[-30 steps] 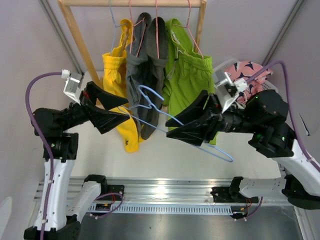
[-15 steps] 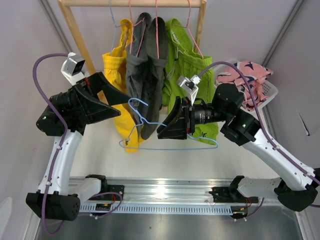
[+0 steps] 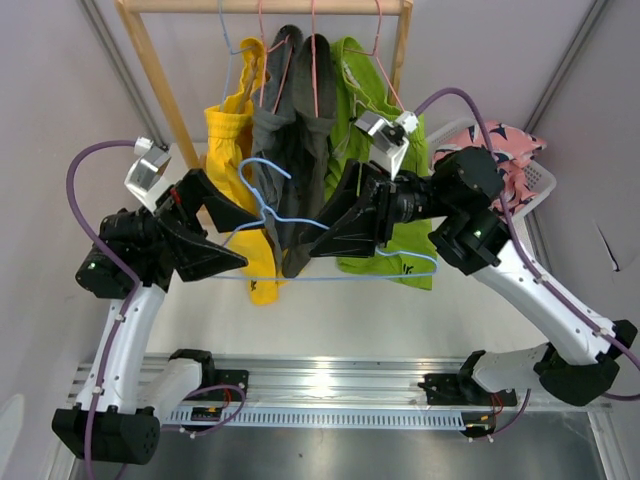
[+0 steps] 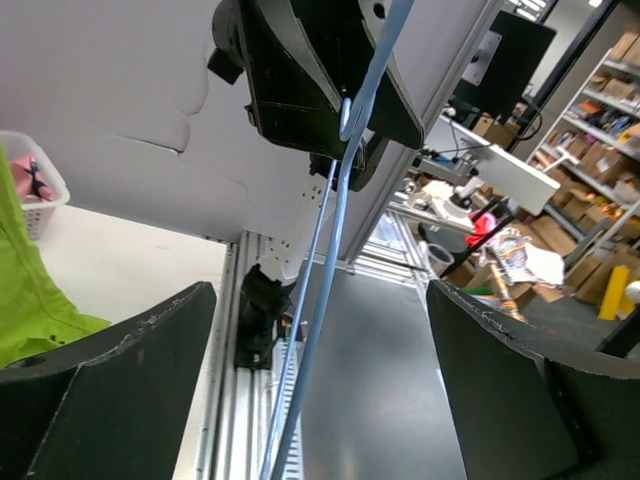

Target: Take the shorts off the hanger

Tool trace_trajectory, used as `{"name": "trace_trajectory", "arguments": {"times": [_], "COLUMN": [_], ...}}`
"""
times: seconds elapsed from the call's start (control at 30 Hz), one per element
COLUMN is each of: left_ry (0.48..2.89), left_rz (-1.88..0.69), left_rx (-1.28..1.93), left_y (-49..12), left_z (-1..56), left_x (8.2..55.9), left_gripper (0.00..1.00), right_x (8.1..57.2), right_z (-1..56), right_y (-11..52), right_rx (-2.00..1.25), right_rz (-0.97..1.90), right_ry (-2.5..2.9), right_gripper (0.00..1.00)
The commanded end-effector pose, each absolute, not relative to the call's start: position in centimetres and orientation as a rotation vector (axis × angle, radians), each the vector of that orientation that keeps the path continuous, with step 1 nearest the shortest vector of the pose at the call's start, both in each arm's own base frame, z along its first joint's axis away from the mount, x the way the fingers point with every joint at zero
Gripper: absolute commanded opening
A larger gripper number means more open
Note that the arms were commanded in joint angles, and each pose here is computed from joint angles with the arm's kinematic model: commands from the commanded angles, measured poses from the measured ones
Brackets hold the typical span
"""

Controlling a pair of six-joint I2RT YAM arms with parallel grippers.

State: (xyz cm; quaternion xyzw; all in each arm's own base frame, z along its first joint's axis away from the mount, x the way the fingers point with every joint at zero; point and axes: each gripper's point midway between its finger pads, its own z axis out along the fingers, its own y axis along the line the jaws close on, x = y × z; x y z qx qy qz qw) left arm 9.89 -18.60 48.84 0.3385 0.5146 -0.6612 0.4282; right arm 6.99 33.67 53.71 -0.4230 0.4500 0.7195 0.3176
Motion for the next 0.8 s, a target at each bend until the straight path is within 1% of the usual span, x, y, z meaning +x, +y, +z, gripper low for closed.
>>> {"name": "trace_trajectory", "arguments": {"times": [0.0, 0.03, 0.07, 0.1, 0.13, 0.17, 0.23, 0.27, 0.3, 0.33, 0.43, 0.47, 0.53, 0.57, 0.6, 0.73, 0.77], "left_ry": [1.156, 1.174, 1.171, 1.16, 1.161, 1.16, 1.16, 1.179, 1.187, 1.188, 1.228, 1.284, 1.31, 1.292, 1.355, 1.409, 1.378], "left_rz": [-1.502, -1.511, -1.51, -1.496, -1.495, -1.496, -1.483, -1.483, -1.481, -1.47, -1.441, -1.428, -1.377, -1.293, -1.298, -1.17, -1.081], "left_rx": [0.95, 0.933, 0.928, 0.934, 0.93, 0.927, 0.934, 0.92, 0.915, 0.914, 0.86, 0.822, 0.785, 0.776, 0.72, 0.627, 0.614], "left_y": [-18.6, -18.6, -18.6, -18.6, -18.6, -18.6, -18.6, -18.6, -18.6, -18.6, -18.6, -18.6, -18.5, -18.3, -18.2, -17.3, -16.8], "left_z": [48.6, 48.6, 48.6, 48.7, 48.8, 48.9, 48.9, 48.8, 48.8, 48.8, 48.4, 47.5, 47.7, 47.5, 47.4, 47.3, 48.1], "left_x": [9.4, 9.6, 9.6, 9.5, 9.5, 9.5, 9.3, 9.8, 9.9, 9.8, 10.9, 12.1, 12.8, 13.8, 14.0, 15.4, 15.7], "left_gripper": [0.91, 0.9, 0.85, 0.84, 0.79, 0.59, 0.32, 0.15, 0.09, 0.0, 0.0, 0.0, 0.0, 0.0, 0.0, 0.0, 0.0], "right_x": [6.3, 6.4, 6.6, 6.7, 6.9, 7.1, 7.7, 7.9, 8.3, 8.5, 8.9, 9.0, 9.1, 9.5, 9.8, 11.2, 11.6], "right_z": [55.9, 56.0, 56.0, 56.0, 55.9, 55.7, 55.5, 55.4, 55.0, 54.9, 54.5, 54.5, 54.4, 54.4, 54.1, 53.7, 53.4], "right_y": [34.3, 34.6, 34.9, 35.4, 35.7, 36.1, 36.9, 37.1, 37.7, 37.8, 38.0, 38.0, 37.6, 37.4, 37.4, 36.9, 37.0], "right_rx": [-1.137, -1.133, -1.125, -1.118, -1.113, -1.107, -1.091, -1.088, -1.079, -1.074, -1.067, -1.065, -1.053, -1.038, -1.028, -0.972, -0.953], "right_rz": [1.958, 1.967, 1.977, 1.997, 2.004, 2.009, 2.019, 2.024, 2.03, 2.033, 2.032, 2.03, 2.023, 2.014, 2.011, 1.988, 1.987], "right_ry": [1.068, 1.063, 1.061, 1.049, 1.048, 1.053, 1.052, 1.046, 1.061, 1.068, 1.082, 1.083, 1.088, 1.095, 1.108, 1.155, 1.183], "right_gripper": [0.0, 0.0, 0.0, 0.0, 0.0, 0.0, 0.0, 0.0, 0.0, 0.0, 0.0, 0.0, 0.0, 0.0, 0.0, 0.0, 0.0]}}
